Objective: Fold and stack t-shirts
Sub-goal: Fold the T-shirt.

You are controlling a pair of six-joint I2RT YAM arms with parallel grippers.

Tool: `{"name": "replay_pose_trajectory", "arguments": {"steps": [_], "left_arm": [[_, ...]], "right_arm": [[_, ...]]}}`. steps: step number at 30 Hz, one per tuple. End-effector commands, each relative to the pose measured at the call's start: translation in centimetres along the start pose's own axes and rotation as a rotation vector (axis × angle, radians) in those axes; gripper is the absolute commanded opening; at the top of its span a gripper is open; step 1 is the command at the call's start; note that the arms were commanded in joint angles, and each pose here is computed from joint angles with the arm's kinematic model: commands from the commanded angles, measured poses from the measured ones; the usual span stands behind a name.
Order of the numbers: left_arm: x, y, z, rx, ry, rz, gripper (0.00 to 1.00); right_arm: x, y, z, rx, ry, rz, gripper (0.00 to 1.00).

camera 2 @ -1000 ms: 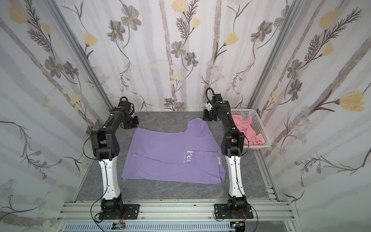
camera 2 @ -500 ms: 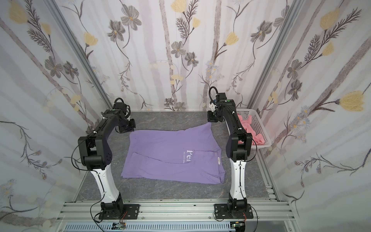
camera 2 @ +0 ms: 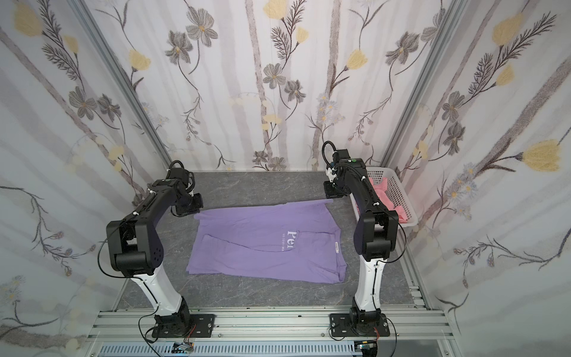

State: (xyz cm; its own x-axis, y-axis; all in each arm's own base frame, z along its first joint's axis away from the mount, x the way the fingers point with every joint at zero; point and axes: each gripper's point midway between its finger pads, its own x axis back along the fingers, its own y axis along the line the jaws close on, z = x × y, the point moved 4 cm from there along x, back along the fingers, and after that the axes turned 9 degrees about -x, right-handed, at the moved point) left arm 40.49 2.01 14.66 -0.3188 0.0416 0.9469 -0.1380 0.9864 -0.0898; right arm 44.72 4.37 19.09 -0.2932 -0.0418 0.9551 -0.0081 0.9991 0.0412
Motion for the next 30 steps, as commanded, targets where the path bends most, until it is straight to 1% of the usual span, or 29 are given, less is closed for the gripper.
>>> {"name": "replay_pose_trajectory", "arguments": {"steps": [1, 3, 11, 15, 21, 23, 26, 27, 30], "left_arm": [[0.2, 0.8, 0.5, 0.006, -0.007, -0.035, 0.00], [-0.4, 0.9, 1.8, 0.010, 0.019, -0.035, 0.00], [-1.7, 1.3, 4.4, 0.022, 0.070, -0.040, 0.00], [-2.2, 1.5, 5.0, 0.015, 0.083, -0.054, 0.00], [-2.8, 1.6, 5.0, 0.005, 0.090, -0.061, 0.00], [-3.1, 1.7, 4.6, 0.002, 0.094, -0.062, 0.00], [-3.5, 1.3, 2.8, 0.016, 0.092, -0.045, 0.00], [-3.6, 1.1, 1.8, 0.022, 0.090, -0.033, 0.00], [-2.9, 0.0, -1.9, 0.045, 0.025, 0.022, 0.00]], "right_arm": [[0.1, -1.4, 0.9, 0.030, 0.013, 0.100, 0.00], [-0.2, -1.6, 1.5, 0.030, 0.025, 0.106, 0.00], [-1.4, -2.1, 2.9, 0.024, 0.076, 0.144, 0.00], [-2.1, -2.1, 4.0, 0.021, 0.109, 0.154, 0.00], [-3.3, -1.6, 5.5, 0.031, 0.155, 0.158, 0.00], [-3.7, -1.2, 5.5, 0.034, 0.159, 0.149, 0.00], [-3.8, -0.5, 4.4, 0.041, 0.139, 0.130, 0.00], [-3.8, -0.3, 3.9, 0.042, 0.128, 0.123, 0.00], [-3.8, 0.0, 1.9, 0.038, 0.088, 0.118, 0.00]]}}
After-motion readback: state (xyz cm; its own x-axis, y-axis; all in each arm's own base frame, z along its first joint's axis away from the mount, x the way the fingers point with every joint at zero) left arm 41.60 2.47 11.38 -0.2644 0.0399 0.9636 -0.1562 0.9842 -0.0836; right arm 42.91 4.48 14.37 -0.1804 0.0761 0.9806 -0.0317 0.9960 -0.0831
